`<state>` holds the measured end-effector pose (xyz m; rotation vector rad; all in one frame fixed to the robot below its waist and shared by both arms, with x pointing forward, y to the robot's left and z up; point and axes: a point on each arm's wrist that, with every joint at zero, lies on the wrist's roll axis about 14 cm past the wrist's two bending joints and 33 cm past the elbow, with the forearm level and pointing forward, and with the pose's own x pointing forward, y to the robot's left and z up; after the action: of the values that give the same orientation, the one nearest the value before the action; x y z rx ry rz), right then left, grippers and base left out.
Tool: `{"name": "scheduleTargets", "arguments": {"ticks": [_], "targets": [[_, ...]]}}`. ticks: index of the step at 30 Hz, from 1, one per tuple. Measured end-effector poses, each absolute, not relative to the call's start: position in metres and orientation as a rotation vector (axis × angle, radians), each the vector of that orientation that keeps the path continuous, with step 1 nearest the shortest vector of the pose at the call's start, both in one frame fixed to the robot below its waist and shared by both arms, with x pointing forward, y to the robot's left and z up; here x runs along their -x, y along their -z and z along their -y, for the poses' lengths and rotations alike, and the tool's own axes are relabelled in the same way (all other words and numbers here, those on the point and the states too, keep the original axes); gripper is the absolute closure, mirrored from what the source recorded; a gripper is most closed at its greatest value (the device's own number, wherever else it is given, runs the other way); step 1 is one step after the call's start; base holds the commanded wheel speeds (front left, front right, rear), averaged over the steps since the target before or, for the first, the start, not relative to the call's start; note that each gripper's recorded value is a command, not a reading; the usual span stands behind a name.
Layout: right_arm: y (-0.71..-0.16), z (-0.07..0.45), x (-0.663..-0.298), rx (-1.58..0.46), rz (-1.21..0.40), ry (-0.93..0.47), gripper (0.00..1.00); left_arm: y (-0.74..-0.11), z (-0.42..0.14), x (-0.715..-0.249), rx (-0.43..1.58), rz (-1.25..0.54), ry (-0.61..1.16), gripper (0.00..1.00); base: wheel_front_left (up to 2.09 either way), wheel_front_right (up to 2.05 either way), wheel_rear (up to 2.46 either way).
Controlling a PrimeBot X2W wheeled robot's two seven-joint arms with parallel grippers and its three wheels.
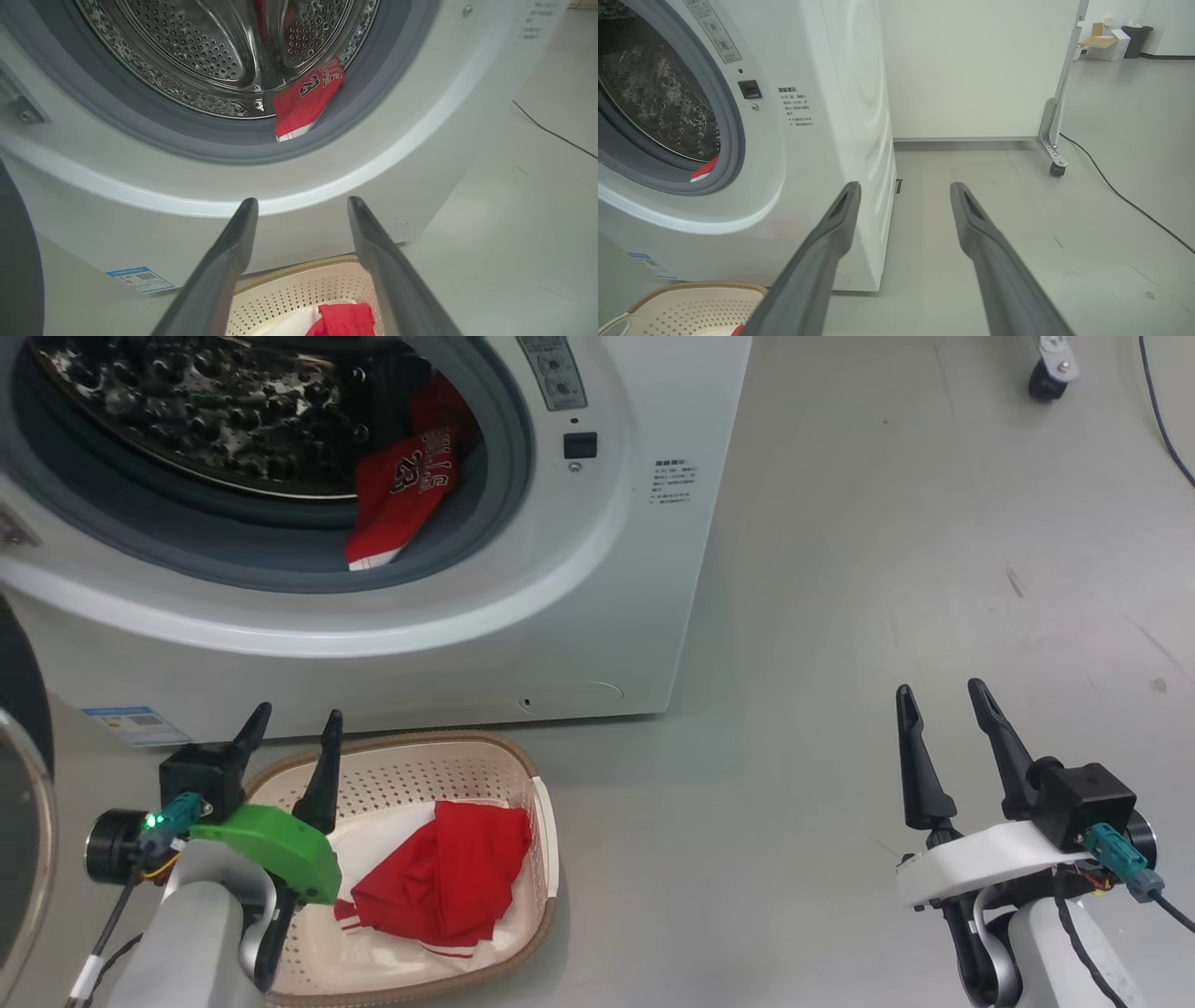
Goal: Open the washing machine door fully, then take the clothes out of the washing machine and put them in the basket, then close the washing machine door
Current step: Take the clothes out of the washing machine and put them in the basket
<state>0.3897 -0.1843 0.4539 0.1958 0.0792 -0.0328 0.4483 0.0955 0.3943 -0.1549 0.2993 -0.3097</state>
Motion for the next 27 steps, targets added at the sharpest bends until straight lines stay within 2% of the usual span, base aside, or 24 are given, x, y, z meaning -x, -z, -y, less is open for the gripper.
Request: {"name": "scheduleTargets", "arguments": {"ticks": [9, 27], "targets": [[-0.467, 0.172, -0.384, -0.204, -0.046, -0.006, 0.00, -0.443, -0.121, -0.441, 0.206, -0.151, 0.227, 0.00, 0.00, 0.00, 0.00], [-0.473, 0.168, -0.377, -0.212, -0.027, -0.024, 0.00, -0.452, -0.125, -0.419, 0.235, -0.115, 0.186, 0.00, 0.00, 0.00, 0.00]]}}
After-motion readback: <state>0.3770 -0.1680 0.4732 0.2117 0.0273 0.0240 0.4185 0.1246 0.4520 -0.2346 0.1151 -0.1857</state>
